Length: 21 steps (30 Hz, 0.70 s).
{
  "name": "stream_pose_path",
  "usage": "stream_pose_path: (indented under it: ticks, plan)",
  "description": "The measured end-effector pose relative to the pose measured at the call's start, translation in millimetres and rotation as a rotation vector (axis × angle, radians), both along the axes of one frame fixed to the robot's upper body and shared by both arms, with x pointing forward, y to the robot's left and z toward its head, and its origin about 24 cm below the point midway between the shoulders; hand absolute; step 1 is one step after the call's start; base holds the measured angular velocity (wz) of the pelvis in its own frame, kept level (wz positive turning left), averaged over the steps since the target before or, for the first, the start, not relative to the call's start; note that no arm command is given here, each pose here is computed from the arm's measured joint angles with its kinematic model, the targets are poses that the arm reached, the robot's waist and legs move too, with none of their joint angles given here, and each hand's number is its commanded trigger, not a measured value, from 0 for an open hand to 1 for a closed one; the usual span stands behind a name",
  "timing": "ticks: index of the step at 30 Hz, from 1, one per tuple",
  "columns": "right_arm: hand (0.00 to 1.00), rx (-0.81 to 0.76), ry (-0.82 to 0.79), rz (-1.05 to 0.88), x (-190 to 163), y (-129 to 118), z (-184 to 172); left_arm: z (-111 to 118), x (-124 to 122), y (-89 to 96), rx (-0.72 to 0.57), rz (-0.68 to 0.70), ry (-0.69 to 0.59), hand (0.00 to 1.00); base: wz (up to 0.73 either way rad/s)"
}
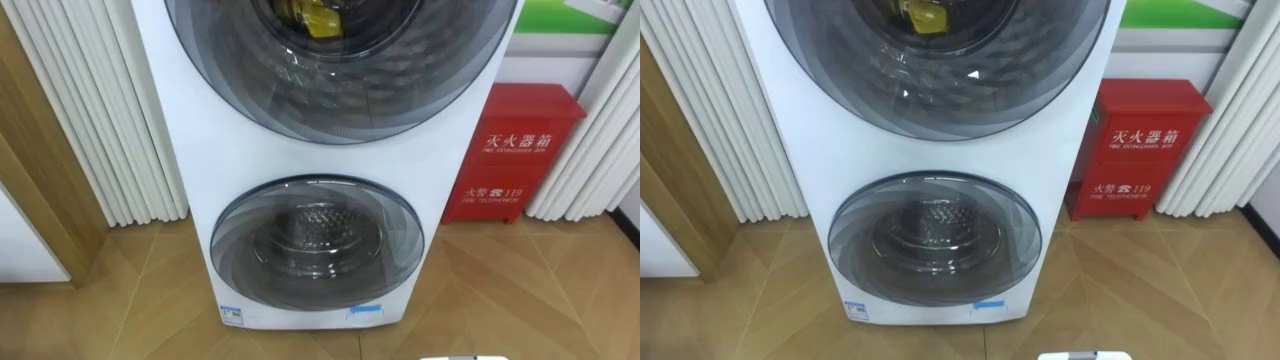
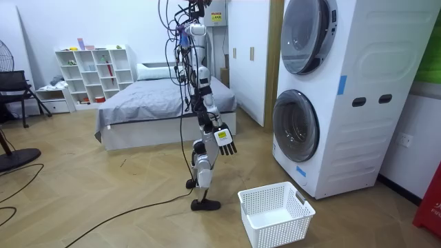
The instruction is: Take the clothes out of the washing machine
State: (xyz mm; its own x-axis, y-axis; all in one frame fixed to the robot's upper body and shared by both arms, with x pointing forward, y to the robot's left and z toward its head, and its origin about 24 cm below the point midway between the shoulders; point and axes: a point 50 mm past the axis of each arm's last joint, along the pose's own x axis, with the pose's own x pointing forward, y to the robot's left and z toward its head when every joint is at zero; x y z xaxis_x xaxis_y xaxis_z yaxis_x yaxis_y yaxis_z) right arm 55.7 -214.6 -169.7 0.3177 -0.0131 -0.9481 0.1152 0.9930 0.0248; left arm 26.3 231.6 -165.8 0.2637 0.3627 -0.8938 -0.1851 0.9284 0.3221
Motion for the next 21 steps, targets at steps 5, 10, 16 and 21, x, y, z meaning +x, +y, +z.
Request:
stream_pose_path:
  ticks: [5, 10, 16, 21]
  plan:
    - [0.0, 0.0, 0.0, 0.0, -0.1, 0.1, 0.0, 0.0, 0.2, 0.0, 0.002, -0.001, 0.0, 0.0, 0.0]
    - [0.0, -0.007, 0.009, -0.005, -3.3, -0.1, -0.5, -0.1, 0.0, -0.1, 0.0, -0.001, 0.002, 0.0, 0.0]
    - [0.0, -0.016, -0.007, -0.01, 2.5, -0.2, 0.3, 0.2, 4.5, 0.2, -0.015, -0.006, -0.012, 0.0, 0.0]
    - [0.0, -0.048, -0.155, -0.052, 41.7, -6.7, 12.9, 1.2, 9.2, 3.3, -0.05, -0.005, -0.037, 0.0, -0.03]
